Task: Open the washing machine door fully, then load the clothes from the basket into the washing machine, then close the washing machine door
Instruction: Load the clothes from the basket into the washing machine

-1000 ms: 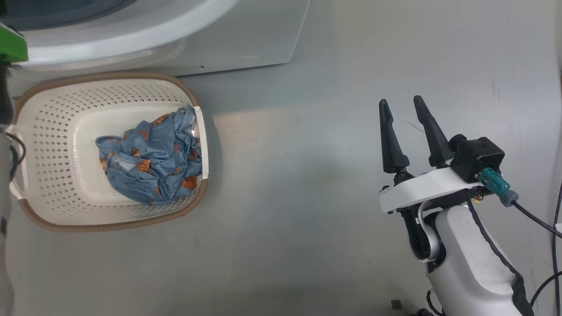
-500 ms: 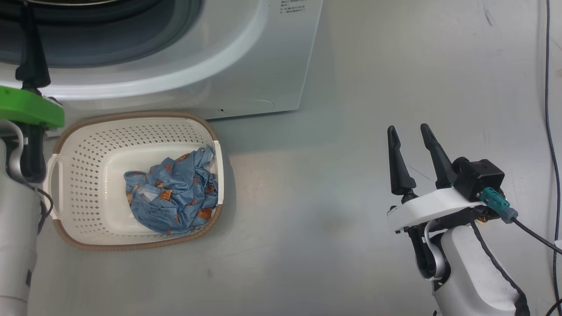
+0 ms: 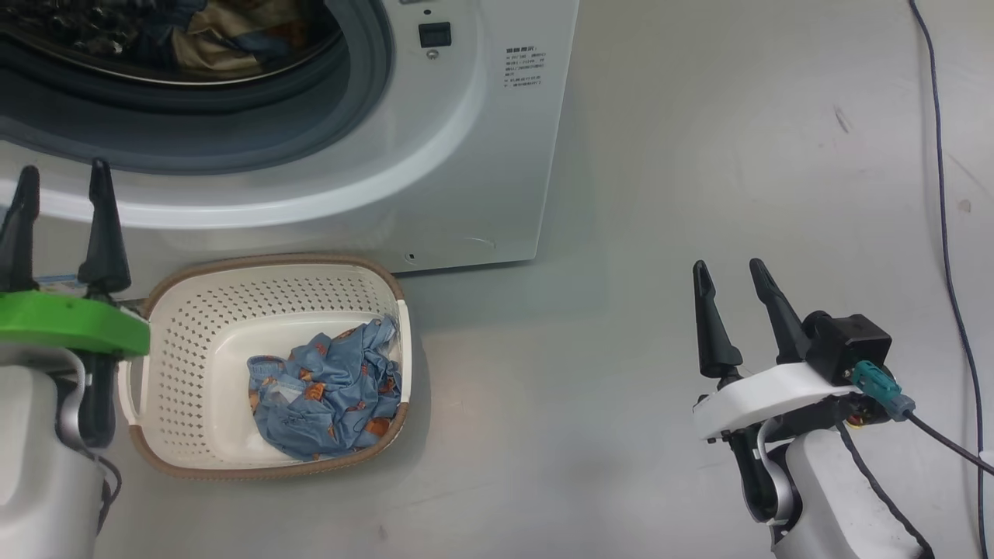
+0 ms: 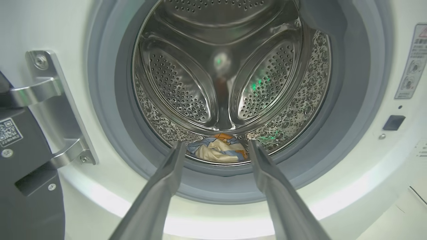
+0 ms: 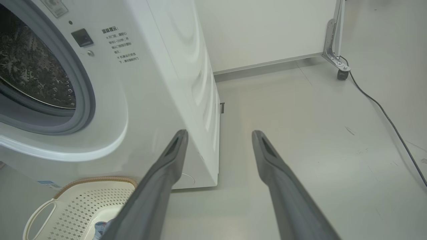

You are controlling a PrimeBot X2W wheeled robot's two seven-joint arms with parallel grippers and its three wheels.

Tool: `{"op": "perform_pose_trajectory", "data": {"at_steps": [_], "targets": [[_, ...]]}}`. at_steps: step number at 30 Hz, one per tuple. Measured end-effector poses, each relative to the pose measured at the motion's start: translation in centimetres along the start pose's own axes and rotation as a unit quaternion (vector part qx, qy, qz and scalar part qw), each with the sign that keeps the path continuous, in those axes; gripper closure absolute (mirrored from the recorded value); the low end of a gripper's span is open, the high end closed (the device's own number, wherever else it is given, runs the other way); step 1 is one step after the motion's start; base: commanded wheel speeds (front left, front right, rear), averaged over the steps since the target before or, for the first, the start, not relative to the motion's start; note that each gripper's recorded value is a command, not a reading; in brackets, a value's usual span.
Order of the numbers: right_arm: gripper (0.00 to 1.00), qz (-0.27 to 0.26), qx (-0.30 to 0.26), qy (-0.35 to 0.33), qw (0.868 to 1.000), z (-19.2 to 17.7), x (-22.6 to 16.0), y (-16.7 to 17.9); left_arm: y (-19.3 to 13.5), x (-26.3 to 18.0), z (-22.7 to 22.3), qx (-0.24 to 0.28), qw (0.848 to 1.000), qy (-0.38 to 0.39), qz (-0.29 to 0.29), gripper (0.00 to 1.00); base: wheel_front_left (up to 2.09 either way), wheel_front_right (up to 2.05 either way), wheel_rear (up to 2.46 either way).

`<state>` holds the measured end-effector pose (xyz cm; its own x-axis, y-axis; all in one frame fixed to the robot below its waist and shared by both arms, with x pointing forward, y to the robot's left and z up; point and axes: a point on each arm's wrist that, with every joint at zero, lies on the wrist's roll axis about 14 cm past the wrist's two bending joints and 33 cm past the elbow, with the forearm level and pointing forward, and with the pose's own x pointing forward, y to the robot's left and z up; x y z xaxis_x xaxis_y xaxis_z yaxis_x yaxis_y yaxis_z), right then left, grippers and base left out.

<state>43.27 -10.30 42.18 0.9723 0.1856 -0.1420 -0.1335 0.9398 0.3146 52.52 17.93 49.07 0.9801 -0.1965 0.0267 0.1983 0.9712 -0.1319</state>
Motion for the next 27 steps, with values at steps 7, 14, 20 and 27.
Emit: {"op": "perform_pose_trajectory", "data": {"at_steps": [7,14,20,27], "targets": [[0.00,0.006,0.000,-0.010,1.000,0.9,-1.2,0.5,0.2,-2.8,1.7,-0.018,0.999,-0.028,0.021,0.00,0.00,0.00,0.00],[0.00,0.013,-0.001,-0.020,1.000,1.7,-2.2,0.9,1.5,-6.4,1.3,-0.014,0.998,-0.022,0.053,0.00,0.00,0.00,0.00],[0.00,0.001,0.000,-0.029,1.000,2.3,-3.3,0.4,0.4,-9.0,0.4,-0.018,0.998,-0.013,0.061,0.00,0.00,0.00,0.00],[0.00,0.001,-0.002,-0.031,1.000,2.3,-4.3,0.6,0.6,-11.6,0.6,-0.018,0.996,-0.017,0.082,0.00,0.00,0.00,0.00]]}}
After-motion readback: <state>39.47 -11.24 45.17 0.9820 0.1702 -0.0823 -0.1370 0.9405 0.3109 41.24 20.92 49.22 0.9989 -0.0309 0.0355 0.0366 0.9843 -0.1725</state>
